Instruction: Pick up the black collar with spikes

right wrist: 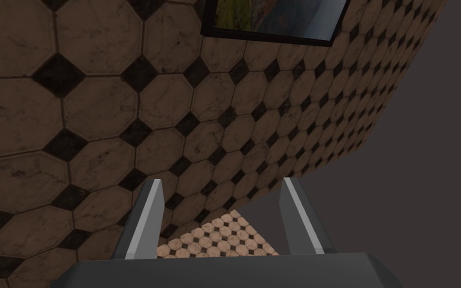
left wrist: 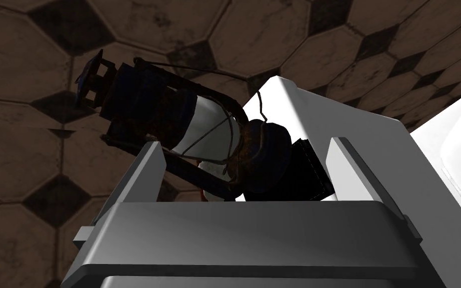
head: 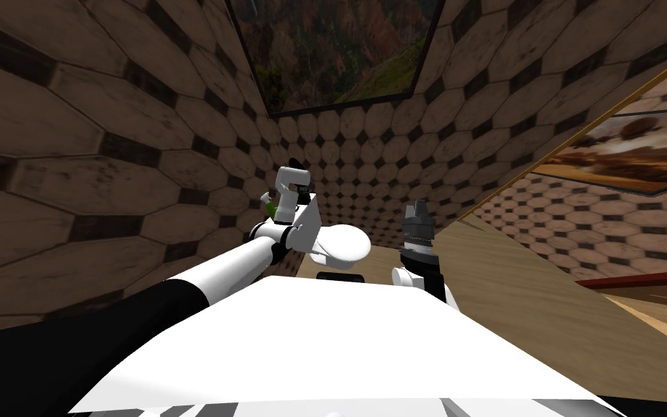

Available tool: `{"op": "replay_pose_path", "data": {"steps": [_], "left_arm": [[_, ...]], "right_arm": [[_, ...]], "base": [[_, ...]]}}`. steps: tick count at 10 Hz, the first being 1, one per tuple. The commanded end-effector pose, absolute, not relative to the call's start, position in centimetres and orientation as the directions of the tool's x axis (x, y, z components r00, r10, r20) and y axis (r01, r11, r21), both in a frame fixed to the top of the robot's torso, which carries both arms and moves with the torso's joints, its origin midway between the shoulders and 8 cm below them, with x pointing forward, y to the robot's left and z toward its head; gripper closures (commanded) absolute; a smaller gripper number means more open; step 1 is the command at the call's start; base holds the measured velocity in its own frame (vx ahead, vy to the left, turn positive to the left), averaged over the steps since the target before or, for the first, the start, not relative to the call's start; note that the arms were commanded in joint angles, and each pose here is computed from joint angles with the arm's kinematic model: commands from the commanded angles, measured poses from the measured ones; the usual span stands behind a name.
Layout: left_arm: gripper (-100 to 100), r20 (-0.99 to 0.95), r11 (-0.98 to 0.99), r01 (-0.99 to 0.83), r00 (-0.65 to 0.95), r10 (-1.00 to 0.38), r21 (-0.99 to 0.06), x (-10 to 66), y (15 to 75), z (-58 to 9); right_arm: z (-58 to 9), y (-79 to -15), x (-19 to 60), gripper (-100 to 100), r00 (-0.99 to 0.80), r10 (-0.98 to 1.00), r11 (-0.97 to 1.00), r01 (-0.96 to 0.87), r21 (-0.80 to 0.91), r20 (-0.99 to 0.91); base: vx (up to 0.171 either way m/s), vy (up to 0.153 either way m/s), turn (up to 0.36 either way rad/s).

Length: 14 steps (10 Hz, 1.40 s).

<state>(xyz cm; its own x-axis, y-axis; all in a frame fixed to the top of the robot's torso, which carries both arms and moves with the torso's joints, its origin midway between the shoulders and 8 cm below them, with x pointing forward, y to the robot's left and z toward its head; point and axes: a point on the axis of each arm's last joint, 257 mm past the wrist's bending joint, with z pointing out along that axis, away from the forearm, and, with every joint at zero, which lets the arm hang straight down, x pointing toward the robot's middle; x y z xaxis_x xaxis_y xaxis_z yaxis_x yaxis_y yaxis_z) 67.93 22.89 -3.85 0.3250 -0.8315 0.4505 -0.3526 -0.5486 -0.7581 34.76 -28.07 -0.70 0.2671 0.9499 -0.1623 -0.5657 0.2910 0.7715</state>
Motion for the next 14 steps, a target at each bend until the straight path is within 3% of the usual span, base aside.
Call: {"op": "replay_pose_path", "data": {"steps": [1, 9, 14], "left_arm": [[-100, 0.461, -0.599, -0.366, 0.401, -0.792, -0.712, 67.7, 24.7, -4.9], [-100, 0.446, -0.734, -0.372, 0.611, -0.655, -0.568, 65.2, 29.7, -8.2], [-100, 0.392, -0.845, -0.318, 0.777, -0.492, -0.431, 61.8, 34.3, -11.4]], "right_arm": [[-0.7, -28.1, 34.8, 0, 0.267, 0.95, 0.291, -0.566, 0.772, -0.162], [-0.7, -28.1, 34.8, 0, 0.267, 0.95, 0.291, -0.566, 0.772, -0.162], [-0.7, -28.1, 34.8, 0, 0.267, 0.95, 0.291, -0.566, 0.772, -0.162]], "base": [[0.009, 0.002, -0.179], [0.013, 0.005, -0.078], [0.023, 0.008, -0.072]]}}
